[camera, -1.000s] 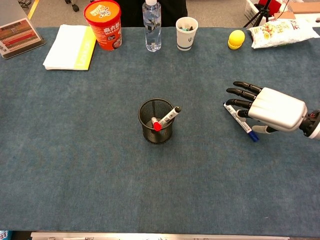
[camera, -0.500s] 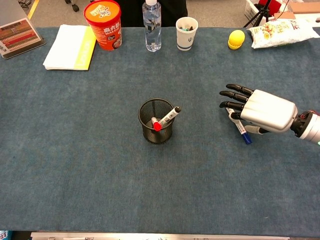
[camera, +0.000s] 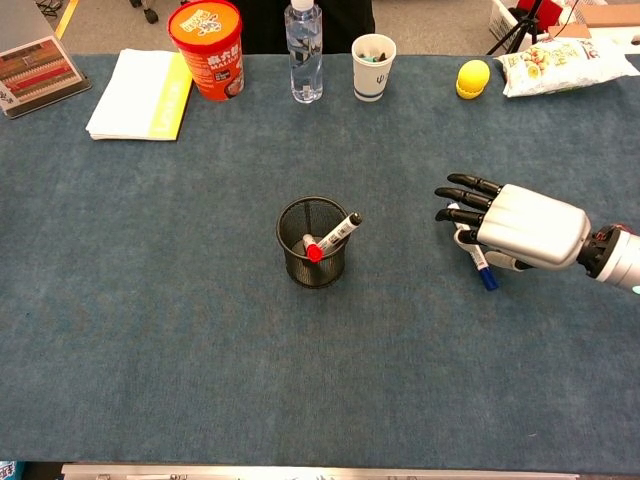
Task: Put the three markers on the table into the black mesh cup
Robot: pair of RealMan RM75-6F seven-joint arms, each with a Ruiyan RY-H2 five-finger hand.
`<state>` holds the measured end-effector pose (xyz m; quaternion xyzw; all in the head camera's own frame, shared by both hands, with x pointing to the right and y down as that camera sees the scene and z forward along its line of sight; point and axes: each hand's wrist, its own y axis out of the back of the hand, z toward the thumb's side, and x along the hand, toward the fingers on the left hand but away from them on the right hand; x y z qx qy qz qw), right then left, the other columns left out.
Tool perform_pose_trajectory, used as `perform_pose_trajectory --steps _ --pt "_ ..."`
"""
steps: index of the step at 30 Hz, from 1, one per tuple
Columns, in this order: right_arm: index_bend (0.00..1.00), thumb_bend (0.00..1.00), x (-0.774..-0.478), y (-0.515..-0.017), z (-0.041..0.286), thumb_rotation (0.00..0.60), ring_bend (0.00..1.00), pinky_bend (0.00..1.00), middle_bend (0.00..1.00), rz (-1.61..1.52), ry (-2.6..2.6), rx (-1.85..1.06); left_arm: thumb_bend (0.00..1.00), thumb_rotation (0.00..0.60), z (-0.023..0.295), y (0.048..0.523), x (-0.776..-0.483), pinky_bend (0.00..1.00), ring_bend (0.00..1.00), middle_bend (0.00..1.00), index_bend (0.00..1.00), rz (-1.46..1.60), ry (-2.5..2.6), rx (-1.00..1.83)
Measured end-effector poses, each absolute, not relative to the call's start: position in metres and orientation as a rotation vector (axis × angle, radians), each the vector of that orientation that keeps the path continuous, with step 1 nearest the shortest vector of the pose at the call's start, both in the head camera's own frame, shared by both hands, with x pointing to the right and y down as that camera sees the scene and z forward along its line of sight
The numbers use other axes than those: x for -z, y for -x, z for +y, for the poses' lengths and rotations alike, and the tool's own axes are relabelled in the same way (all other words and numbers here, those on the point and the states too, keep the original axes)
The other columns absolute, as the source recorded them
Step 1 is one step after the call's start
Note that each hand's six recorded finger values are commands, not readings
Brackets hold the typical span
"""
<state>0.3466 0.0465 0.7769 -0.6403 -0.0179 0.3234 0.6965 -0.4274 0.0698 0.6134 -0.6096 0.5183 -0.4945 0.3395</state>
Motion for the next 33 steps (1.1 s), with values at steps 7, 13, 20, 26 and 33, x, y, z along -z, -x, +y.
perform_pose_trajectory --steps 7,13,20,26,33 --pt "0.48 0.26 -0.7764 -0.3441 0.0478 0.6 0.04 0.01 0.22 -0.037 1.423 -0.707 0.23 0.6 0.0698 0.4271 -0.6136 0.08 0.0 0.01 0.26 1.346 1.588 1.287" --pt "0.47 0.26 -0.7771 -0.3432 0.0485 0.6 0.02 0.0 0.2 -0.039 1.413 -0.705 0.23 0.6 0.0697 0.4268 -0.6136 0.08 0.0 0.01 0.26 1.346 1.59 1.286" --pt "0.47 0.26 -0.7797 -0.3417 0.049 0.6 0.02 0.0 0.19 -0.04 1.412 -0.707 0.23 0.6 0.0697 0.4265 -0.6129 0.08 0.0 0.01 0.26 1.344 1.589 1.287" --pt "0.47 0.26 -0.7804 -0.3407 0.0495 0.6 0.02 0.0 0.19 -0.04 1.415 -0.702 0.23 0.6 0.0704 0.4261 -0.612 0.08 0.0 0.01 0.26 1.344 1.59 1.285" --pt "0.53 0.29 -0.7801 -0.3422 0.0492 0.6 0.02 0.0 0.2 -0.053 1.418 -0.702 0.23 0.6 0.0699 0.4249 -0.6117 0.08 0.0 0.01 0.26 1.344 1.597 1.282"
